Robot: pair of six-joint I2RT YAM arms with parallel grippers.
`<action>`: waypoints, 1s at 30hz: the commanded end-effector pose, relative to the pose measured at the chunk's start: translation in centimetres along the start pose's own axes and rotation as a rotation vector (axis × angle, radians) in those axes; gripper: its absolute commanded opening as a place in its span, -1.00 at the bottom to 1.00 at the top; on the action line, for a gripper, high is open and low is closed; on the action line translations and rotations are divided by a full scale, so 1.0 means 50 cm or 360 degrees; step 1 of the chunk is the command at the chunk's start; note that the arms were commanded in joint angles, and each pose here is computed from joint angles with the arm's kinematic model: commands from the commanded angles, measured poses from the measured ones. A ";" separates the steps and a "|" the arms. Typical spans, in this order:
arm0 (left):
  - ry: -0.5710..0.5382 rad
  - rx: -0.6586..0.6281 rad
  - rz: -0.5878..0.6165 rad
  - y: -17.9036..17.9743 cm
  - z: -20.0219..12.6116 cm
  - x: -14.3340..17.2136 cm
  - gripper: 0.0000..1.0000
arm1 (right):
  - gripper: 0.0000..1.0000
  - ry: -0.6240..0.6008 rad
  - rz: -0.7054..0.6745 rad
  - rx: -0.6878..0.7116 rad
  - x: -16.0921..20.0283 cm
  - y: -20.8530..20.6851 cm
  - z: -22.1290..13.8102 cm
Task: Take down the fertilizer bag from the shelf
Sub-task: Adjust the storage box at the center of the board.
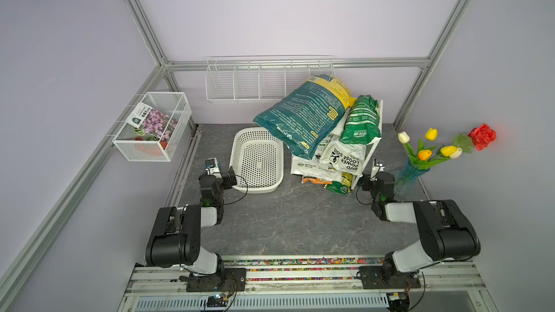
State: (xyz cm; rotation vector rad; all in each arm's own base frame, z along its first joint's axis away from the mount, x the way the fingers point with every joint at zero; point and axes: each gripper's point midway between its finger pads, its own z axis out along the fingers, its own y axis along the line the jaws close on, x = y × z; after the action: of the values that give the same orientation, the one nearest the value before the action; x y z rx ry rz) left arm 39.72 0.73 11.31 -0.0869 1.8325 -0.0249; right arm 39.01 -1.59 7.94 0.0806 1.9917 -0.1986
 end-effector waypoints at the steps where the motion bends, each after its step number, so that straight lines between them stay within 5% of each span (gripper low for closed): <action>1: -0.0013 0.0005 0.0013 -0.003 0.002 -0.011 1.00 | 0.98 -0.0061 0.0007 -0.0054 -0.026 0.015 -0.004; 30: -0.0008 0.0006 0.0007 -0.003 0.002 -0.010 1.00 | 0.98 -0.0047 0.0022 -0.0076 -0.023 0.014 -0.002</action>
State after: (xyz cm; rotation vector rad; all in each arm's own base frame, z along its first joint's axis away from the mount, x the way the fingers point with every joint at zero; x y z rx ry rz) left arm 39.72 0.73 11.31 -0.0869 1.8325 -0.0249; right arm 39.02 -1.56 7.91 0.0781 1.9932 -0.1907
